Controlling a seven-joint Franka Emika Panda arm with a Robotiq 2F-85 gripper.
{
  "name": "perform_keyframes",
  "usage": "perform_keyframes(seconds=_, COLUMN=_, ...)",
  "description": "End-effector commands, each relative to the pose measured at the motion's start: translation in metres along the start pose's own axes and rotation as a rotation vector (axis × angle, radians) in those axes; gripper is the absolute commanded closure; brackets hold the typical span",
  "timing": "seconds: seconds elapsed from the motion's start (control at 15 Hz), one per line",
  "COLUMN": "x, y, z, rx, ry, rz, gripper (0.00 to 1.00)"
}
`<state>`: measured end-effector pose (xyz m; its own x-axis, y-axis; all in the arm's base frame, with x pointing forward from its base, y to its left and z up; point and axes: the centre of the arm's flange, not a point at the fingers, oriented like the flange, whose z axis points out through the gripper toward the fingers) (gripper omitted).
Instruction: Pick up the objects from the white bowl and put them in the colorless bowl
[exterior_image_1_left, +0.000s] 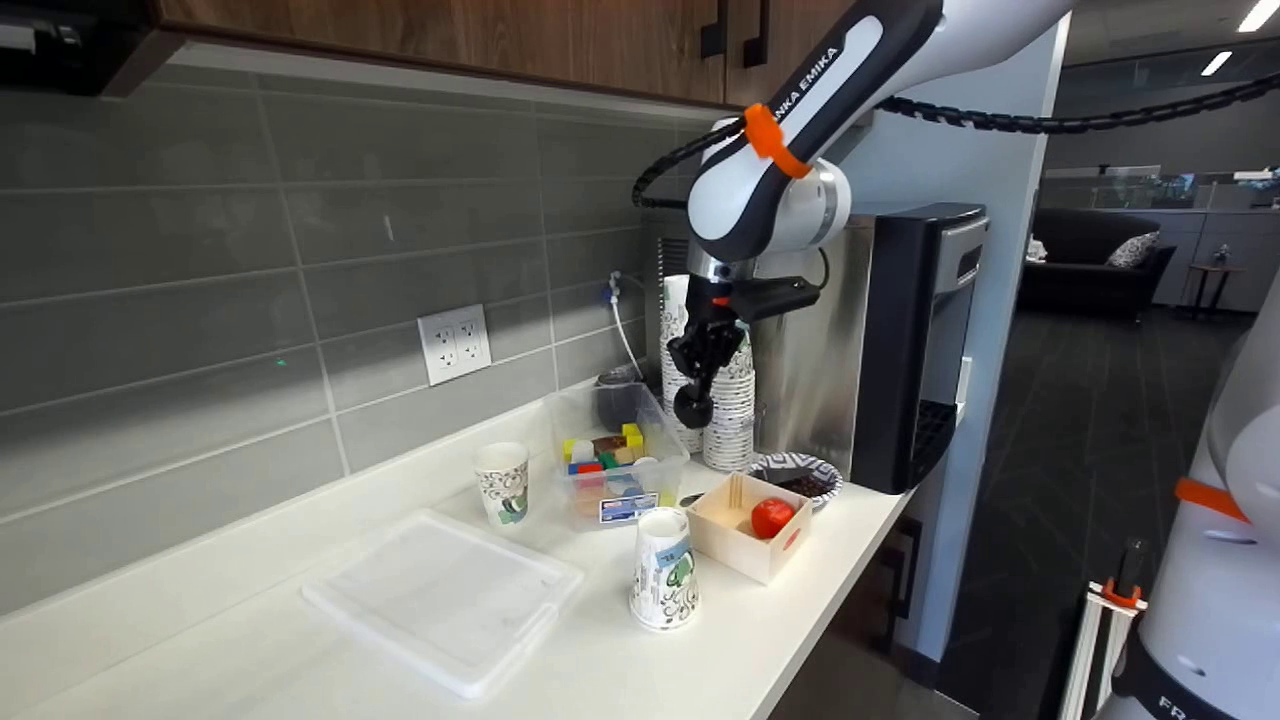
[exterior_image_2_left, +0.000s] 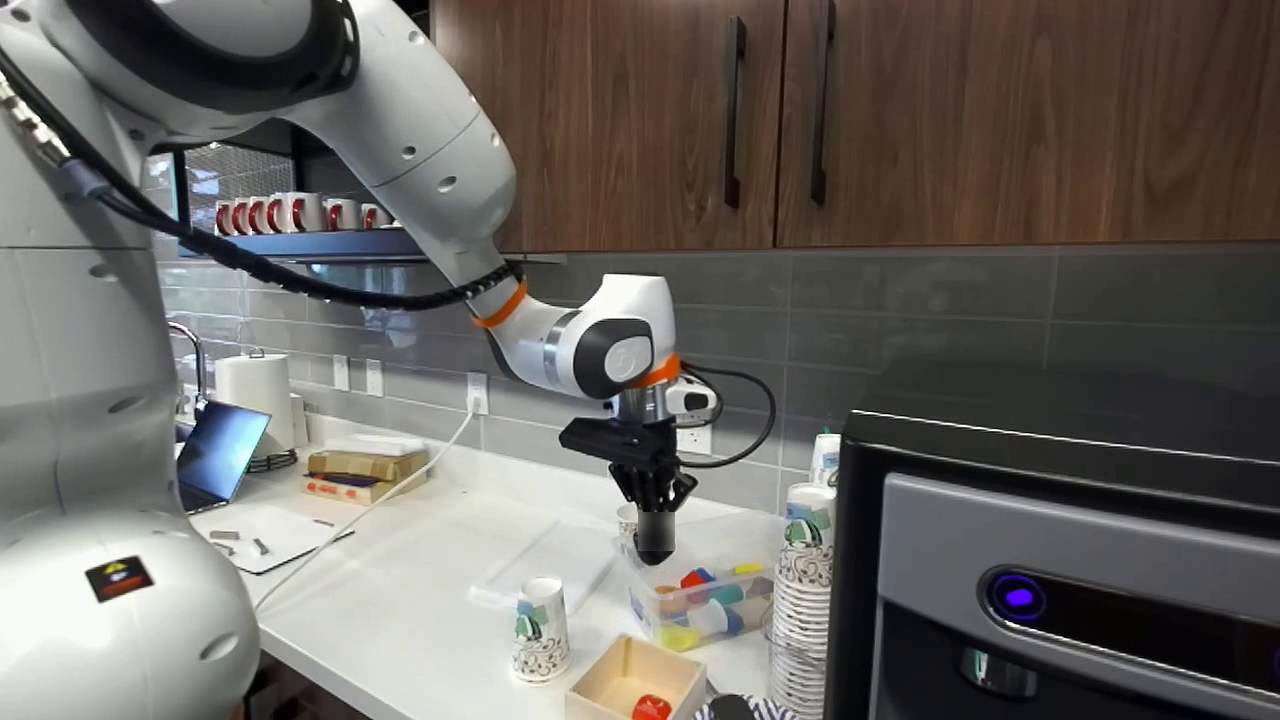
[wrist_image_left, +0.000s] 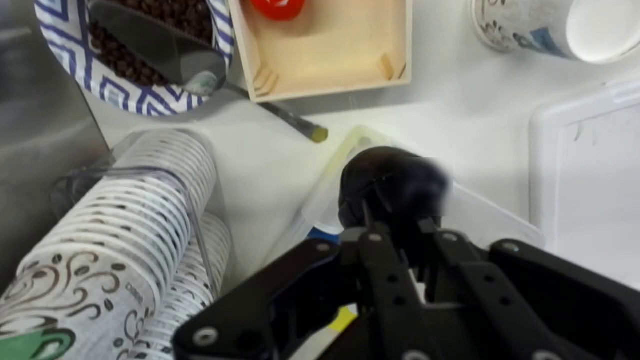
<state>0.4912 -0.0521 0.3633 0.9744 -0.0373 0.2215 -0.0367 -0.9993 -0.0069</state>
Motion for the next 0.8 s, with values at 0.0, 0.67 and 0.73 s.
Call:
perform_keyframes(seconds=0.0, x=0.010, y=-0.004, z=0.019, rx=-0.011, ry=0.125, rz=-0.101, gripper=0.96)
perform_keyframes(seconds=0.67, x=0.032, y=-0.038, z=0.075, rx=0.011, ry=0.315, rz=-0.255, gripper=0.61)
perform_keyframes(seconds=0.73, x=0.032, y=-0.040, z=0.076, rx=0.018, ry=0.336, rz=-0.255, gripper=0.60)
